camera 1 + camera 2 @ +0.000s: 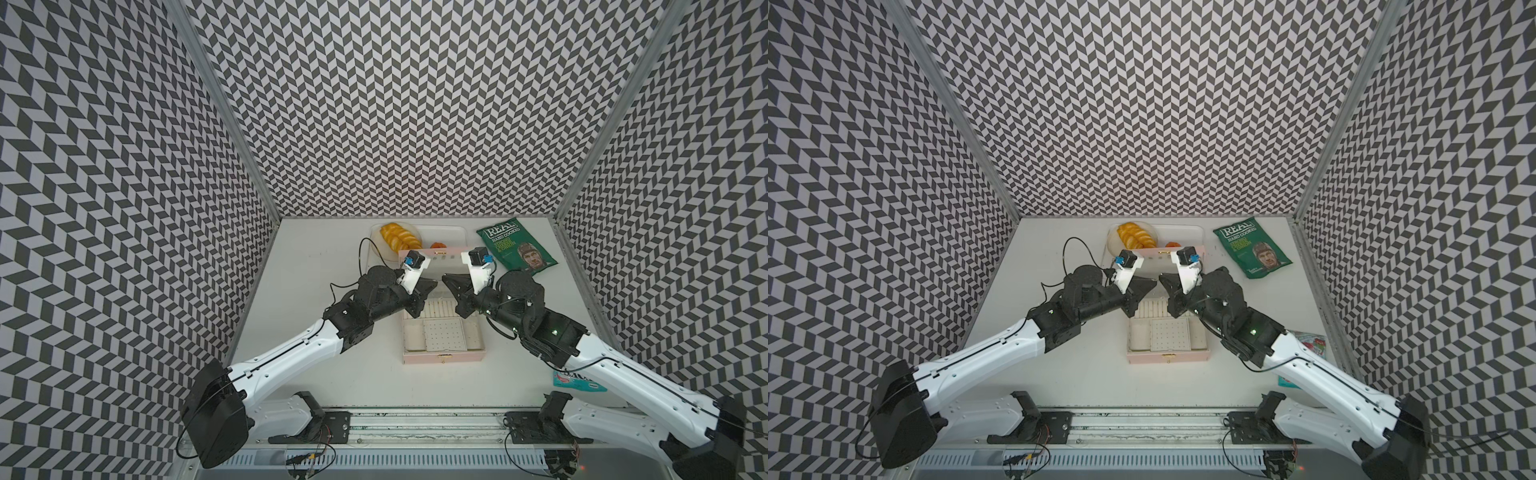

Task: Put jewelry chain into jewelry box
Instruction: Hang the necklace on the jewelry box clasp.

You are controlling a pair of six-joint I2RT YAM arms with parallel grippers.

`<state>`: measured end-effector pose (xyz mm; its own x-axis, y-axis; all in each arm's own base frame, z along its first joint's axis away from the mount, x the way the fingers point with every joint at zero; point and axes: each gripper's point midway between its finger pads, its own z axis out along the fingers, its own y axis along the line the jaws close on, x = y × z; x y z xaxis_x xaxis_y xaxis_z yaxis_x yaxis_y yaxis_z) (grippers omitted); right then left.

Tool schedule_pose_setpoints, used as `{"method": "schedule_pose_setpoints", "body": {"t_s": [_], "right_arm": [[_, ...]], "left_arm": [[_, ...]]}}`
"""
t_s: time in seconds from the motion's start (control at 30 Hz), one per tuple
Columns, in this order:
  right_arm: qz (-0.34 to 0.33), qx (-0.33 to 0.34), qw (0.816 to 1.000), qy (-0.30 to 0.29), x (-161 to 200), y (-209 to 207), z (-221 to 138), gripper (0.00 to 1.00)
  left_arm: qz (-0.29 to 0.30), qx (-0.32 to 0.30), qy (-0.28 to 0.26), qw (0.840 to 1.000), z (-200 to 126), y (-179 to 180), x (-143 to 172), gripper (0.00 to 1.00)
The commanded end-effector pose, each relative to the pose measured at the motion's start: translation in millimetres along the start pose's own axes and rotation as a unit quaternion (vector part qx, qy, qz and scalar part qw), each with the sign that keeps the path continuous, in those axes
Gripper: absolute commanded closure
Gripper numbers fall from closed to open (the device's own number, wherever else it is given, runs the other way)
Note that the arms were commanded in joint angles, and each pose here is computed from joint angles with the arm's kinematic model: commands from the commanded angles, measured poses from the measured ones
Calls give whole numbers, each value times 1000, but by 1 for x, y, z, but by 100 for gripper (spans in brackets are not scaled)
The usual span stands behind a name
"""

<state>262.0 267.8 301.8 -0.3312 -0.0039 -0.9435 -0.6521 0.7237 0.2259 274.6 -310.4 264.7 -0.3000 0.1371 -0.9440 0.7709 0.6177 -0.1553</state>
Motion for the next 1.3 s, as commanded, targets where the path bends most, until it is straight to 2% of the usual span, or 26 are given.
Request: {"method": "schedule_pose_setpoints", "body": {"t_s": [0.0,0.3,0.8,1.27], "right_arm": [[5,-21,999,-36,-13,3,10,100],[10,-24,999,-42,-10,-10,33,100],[18,-22,1000,-13,-1,-33,74,100],[20,5,1000,-15,-2,-54,92,100]], "left_arm": [[3,-29,15,999,-1,16,5,100],[-13,-44,14,999,8,37,2,100],[-31,-62,14,998,27,61,-7,100],[-60,-94,5,994,31,91,-12,100]]}}
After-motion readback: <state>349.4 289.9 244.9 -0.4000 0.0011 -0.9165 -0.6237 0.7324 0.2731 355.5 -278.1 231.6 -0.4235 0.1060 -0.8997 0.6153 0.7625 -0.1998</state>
